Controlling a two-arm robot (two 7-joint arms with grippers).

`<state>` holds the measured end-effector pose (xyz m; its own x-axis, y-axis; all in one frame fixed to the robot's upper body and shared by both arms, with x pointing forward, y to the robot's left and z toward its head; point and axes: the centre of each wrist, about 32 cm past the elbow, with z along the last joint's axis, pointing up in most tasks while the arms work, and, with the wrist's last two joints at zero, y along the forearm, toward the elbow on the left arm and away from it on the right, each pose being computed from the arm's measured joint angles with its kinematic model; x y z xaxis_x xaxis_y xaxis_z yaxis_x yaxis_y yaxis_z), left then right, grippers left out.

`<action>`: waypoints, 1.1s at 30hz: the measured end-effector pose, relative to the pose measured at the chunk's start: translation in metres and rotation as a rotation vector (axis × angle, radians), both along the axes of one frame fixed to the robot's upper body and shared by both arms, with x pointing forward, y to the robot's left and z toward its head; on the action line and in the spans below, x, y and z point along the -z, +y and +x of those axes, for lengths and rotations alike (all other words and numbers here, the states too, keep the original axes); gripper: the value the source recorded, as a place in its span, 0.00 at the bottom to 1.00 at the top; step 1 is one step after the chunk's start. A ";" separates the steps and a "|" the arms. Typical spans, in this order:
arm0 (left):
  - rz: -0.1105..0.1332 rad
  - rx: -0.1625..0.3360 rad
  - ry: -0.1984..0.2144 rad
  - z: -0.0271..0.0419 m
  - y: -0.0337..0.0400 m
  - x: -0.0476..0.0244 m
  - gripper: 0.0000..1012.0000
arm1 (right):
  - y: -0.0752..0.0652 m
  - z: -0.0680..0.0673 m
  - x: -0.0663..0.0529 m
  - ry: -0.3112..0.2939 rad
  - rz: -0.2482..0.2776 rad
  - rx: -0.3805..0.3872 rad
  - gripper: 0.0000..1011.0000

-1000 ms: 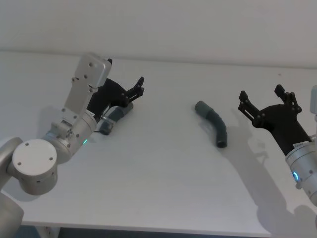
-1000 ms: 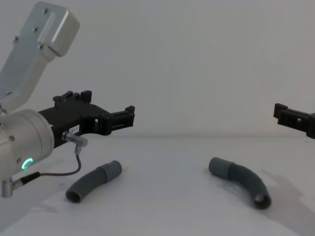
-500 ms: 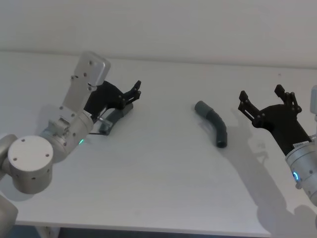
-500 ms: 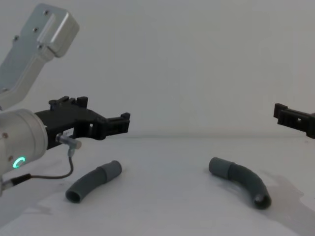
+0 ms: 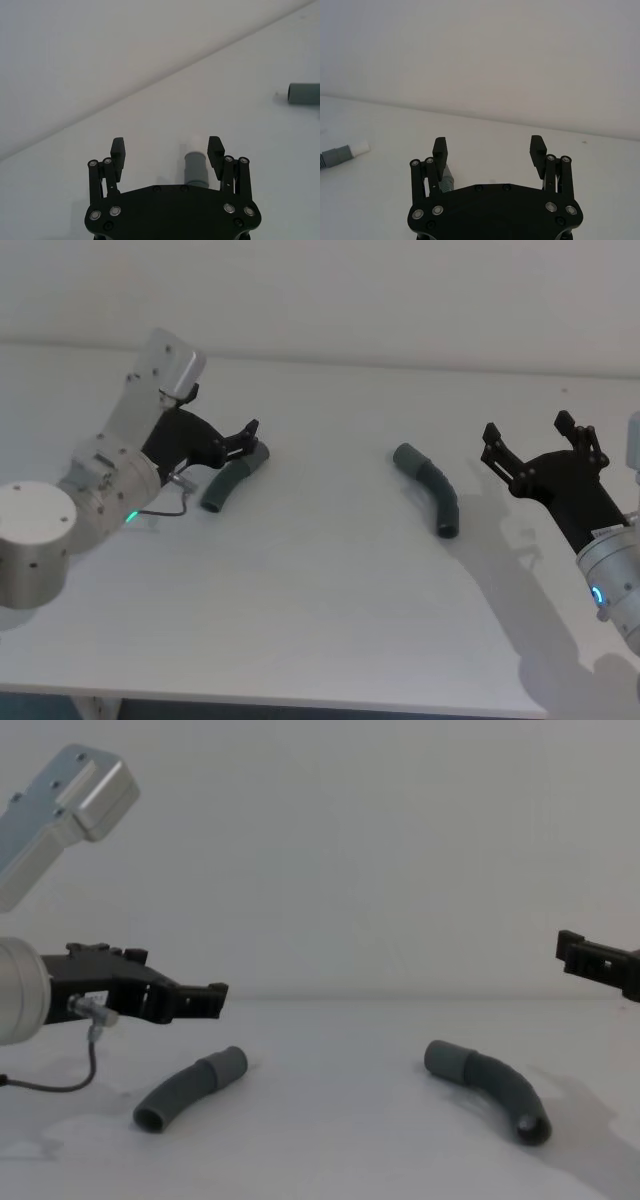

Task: Use both hands to pick up one end of the pipe from the table, align the ends, and insert them.

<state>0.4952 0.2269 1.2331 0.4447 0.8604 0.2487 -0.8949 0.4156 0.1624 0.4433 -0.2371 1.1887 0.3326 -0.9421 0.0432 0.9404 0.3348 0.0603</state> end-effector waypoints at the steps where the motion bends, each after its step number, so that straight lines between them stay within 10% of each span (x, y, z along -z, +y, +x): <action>1: 0.002 0.001 0.007 0.0008 0.0011 -0.0009 0.99 | 0.000 0.000 0.000 0.000 0.000 0.000 0.99; 16: 0.032 0.039 0.127 0.0150 0.0142 -0.0132 0.99 | 0.000 0.000 0.000 0.000 0.000 0.000 0.99; 33: 0.064 0.048 0.205 0.0140 0.0141 -0.0140 0.99 | 0.000 0.000 0.000 0.000 0.000 0.000 0.99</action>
<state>0.5092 0.2410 1.2471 0.5315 0.8226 0.2020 -0.8200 0.4398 0.3664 0.4433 -0.2371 1.1887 0.3326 -0.9421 0.0432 0.9404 0.3347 0.0604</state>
